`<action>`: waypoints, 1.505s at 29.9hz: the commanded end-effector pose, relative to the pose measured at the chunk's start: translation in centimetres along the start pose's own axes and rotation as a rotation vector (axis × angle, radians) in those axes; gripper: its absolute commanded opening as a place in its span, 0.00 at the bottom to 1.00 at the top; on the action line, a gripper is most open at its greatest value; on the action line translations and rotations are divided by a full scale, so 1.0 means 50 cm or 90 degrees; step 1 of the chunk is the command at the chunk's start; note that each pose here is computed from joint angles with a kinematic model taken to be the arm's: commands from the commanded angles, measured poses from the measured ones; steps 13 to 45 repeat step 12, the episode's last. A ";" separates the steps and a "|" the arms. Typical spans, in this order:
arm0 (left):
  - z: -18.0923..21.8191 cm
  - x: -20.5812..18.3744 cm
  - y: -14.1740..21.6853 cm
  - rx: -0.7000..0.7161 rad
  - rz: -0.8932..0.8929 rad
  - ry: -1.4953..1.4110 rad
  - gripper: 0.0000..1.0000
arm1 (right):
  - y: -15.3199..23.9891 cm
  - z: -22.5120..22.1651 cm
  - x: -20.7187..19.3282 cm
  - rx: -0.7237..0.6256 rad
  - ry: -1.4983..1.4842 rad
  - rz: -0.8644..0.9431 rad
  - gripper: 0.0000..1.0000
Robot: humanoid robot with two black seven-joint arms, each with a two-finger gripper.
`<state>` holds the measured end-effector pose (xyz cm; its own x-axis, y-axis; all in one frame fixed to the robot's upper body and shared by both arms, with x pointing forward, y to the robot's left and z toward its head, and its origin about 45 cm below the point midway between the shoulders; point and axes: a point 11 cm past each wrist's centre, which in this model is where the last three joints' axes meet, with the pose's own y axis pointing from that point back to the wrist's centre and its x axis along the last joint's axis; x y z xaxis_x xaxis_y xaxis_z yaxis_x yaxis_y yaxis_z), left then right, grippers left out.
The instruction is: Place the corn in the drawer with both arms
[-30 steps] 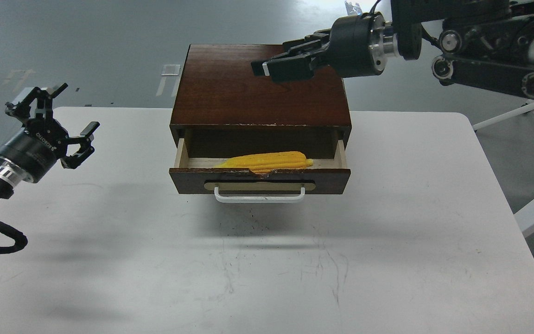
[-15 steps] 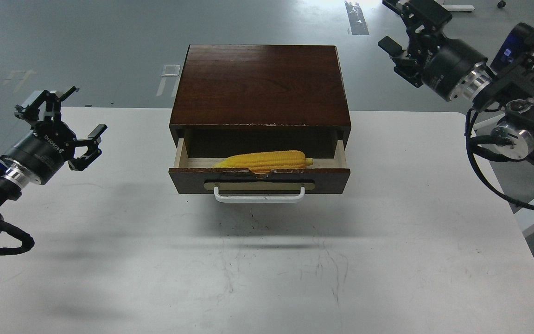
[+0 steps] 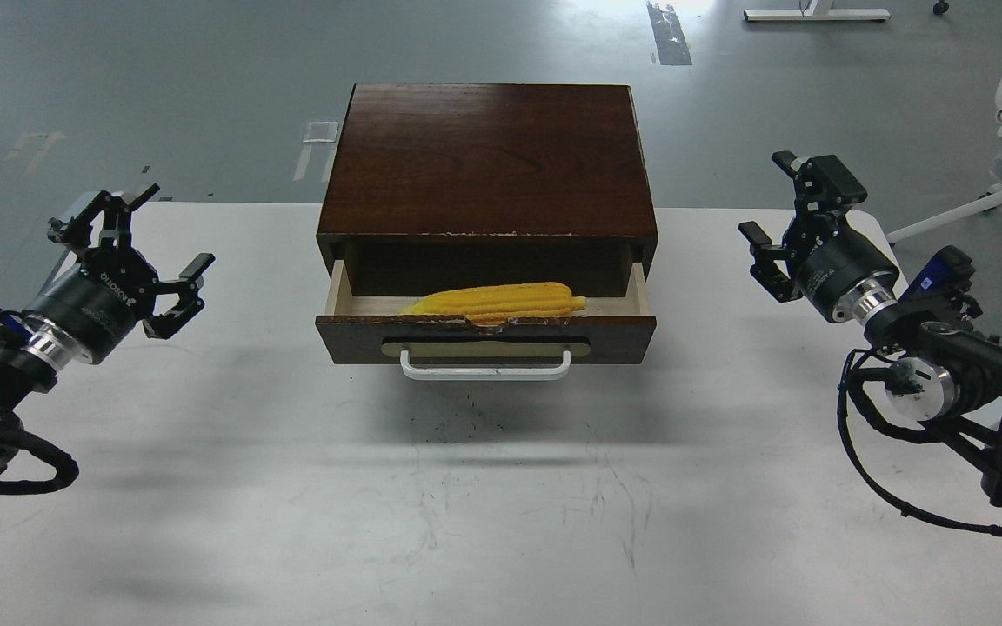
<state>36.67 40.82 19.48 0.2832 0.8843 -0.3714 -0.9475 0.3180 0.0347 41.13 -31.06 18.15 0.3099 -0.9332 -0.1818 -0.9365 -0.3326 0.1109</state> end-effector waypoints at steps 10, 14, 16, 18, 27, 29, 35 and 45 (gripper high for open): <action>-0.003 0.001 0.002 0.002 0.002 0.001 0.99 | 0.001 0.039 -0.008 -0.008 -0.027 0.014 1.00; -0.003 0.001 0.002 0.002 0.002 0.001 0.99 | 0.006 0.043 -0.005 -0.011 -0.027 0.017 1.00; -0.003 0.001 0.002 0.002 0.002 0.001 0.99 | 0.006 0.043 -0.005 -0.011 -0.027 0.017 1.00; -0.003 0.001 0.002 0.002 0.002 0.001 0.99 | 0.006 0.043 -0.005 -0.011 -0.027 0.017 1.00; -0.003 0.001 0.002 0.002 0.002 0.001 0.99 | 0.006 0.043 -0.005 -0.011 -0.027 0.017 1.00; -0.003 0.001 0.002 0.002 0.002 0.001 0.99 | 0.006 0.043 -0.005 -0.011 -0.027 0.017 1.00; -0.003 0.001 0.002 0.002 0.002 0.001 0.99 | 0.006 0.043 -0.005 -0.011 -0.027 0.017 1.00; -0.003 0.001 0.002 0.002 0.002 0.001 0.99 | 0.006 0.043 -0.005 -0.011 -0.027 0.017 1.00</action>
